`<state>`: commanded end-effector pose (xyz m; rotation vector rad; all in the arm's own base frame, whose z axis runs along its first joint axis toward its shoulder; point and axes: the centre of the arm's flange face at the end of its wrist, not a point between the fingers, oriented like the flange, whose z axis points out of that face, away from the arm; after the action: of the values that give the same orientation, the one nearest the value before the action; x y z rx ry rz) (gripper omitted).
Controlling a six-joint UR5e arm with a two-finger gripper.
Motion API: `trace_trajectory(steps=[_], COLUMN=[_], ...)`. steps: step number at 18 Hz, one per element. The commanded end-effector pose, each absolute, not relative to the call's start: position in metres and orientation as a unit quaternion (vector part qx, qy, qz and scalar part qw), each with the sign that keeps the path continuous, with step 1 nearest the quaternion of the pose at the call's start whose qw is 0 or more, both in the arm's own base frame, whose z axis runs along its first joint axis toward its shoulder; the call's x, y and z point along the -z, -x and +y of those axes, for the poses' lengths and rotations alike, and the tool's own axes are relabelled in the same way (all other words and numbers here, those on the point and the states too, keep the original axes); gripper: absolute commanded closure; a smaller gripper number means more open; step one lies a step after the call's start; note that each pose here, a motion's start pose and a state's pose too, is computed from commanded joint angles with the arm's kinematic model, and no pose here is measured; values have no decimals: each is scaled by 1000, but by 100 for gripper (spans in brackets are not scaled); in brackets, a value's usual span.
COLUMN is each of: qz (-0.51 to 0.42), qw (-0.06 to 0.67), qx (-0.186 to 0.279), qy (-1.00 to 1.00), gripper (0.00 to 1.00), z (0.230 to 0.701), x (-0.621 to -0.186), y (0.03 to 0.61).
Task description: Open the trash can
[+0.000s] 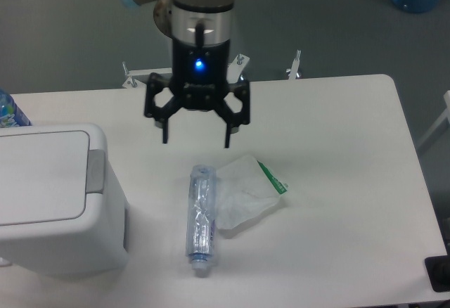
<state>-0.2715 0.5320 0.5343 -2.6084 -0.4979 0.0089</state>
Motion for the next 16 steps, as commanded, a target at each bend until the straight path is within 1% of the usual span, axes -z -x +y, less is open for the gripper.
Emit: trace_trajectory(steps=[7,11,13,16], qz=[-153,-181,-198,-197], qw=[228,226,225,236], qx=[12,22,34,32], qy=[961,957,953,951], gripper=[0,0,0,0], z=[561,565,568,573], x=[-515,-511,-507,-504], y=[245,243,241,243])
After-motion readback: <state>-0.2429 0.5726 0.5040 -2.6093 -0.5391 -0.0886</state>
